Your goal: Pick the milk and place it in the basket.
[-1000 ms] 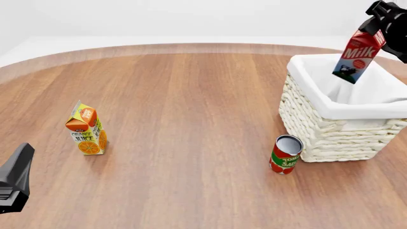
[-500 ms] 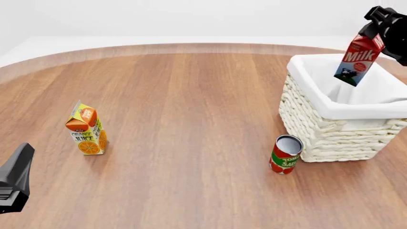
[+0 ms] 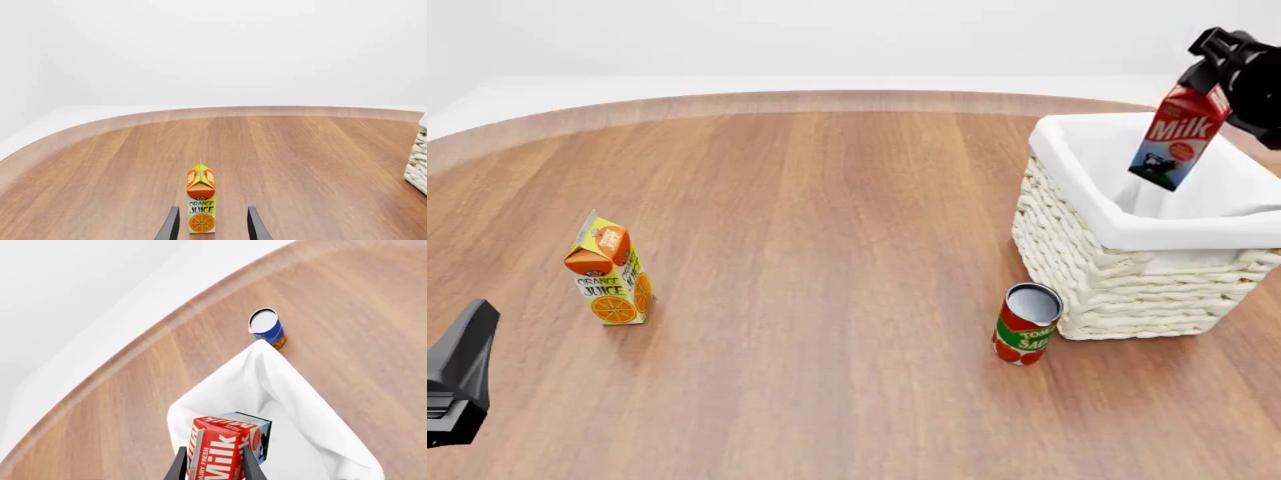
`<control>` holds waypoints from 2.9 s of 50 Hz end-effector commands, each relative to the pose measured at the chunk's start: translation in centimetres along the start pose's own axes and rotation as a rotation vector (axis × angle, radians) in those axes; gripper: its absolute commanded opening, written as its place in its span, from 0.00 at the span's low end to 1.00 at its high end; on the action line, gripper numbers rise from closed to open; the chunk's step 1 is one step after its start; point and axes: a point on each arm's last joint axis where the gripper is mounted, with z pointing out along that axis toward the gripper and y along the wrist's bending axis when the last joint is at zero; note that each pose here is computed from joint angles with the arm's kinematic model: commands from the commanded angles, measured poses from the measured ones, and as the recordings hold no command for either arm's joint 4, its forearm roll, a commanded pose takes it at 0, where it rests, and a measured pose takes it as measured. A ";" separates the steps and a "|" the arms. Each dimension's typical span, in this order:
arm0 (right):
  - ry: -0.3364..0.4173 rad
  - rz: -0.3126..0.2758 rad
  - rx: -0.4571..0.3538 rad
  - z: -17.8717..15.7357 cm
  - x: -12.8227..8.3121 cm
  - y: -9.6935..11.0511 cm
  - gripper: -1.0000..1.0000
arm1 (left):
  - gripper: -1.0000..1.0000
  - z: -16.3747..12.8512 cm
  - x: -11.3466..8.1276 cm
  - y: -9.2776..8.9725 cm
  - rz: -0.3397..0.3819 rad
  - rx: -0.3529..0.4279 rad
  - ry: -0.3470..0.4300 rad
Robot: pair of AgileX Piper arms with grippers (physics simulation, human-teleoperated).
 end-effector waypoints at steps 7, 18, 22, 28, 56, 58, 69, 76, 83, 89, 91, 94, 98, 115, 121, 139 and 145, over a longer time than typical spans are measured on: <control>-0.024 0.007 -0.008 0.3 -0.3 0.0 0.00 | 1.00 0.0 0.0 0.0 0.000 0.000 0.000; -0.015 0.013 -0.005 1.3 0.3 -0.3 0.00 | 1.00 0.0 0.0 0.0 0.000 0.000 0.000; -0.013 0.013 -0.003 1.6 0.4 -0.4 0.00 | 1.00 0.0 0.0 0.0 0.000 0.000 0.000; -0.010 0.013 0.000 2.1 0.5 -0.6 0.00 | 1.00 0.0 0.0 0.0 0.000 0.000 0.000; 0.004 0.012 0.017 2.9 1.4 -1.3 0.00 | 1.00 0.0 0.0 0.0 0.000 0.000 0.000; 0.007 0.011 0.017 3.0 1.4 -1.3 0.00 | 1.00 0.0 0.0 0.0 0.000 0.000 0.000; 0.012 0.011 0.020 3.1 1.6 -1.4 0.00 | 1.00 0.0 0.0 0.0 0.000 0.000 0.000; 0.014 0.010 0.025 3.5 1.8 -1.7 0.00 | 1.00 0.0 0.0 0.0 0.000 0.000 0.000; 0.017 0.008 0.025 3.7 1.9 -1.7 0.00 | 1.00 0.0 0.0 0.0 0.000 0.000 0.000; 0.020 0.009 0.027 3.9 2.1 -1.8 0.00 | 1.00 0.0 0.0 0.0 0.000 0.000 0.000; 0.020 0.009 0.028 4.0 2.1 -1.8 0.00 | 1.00 0.0 0.0 0.0 0.000 0.000 0.000; 0.020 0.009 0.031 4.1 2.1 -2.0 0.00 | 1.00 0.0 0.0 0.0 0.000 0.000 0.000; 0.022 0.009 0.033 4.1 2.3 -2.1 0.00 | 1.00 0.0 0.0 0.0 0.000 0.000 0.000; 0.031 0.009 0.035 5.0 2.8 -2.3 0.00 | 1.00 0.0 0.0 0.0 0.000 0.000 0.000; 0.033 0.009 0.038 5.3 3.0 -2.5 0.00 | 1.00 0.0 0.0 0.0 0.000 0.000 0.000; 0.043 0.010 0.042 5.7 3.6 -2.8 0.00 | 1.00 0.0 0.0 0.0 0.000 0.000 0.000; 0.046 0.010 0.044 6.0 3.7 -2.8 0.00 | 1.00 0.0 0.0 0.0 0.000 0.000 0.000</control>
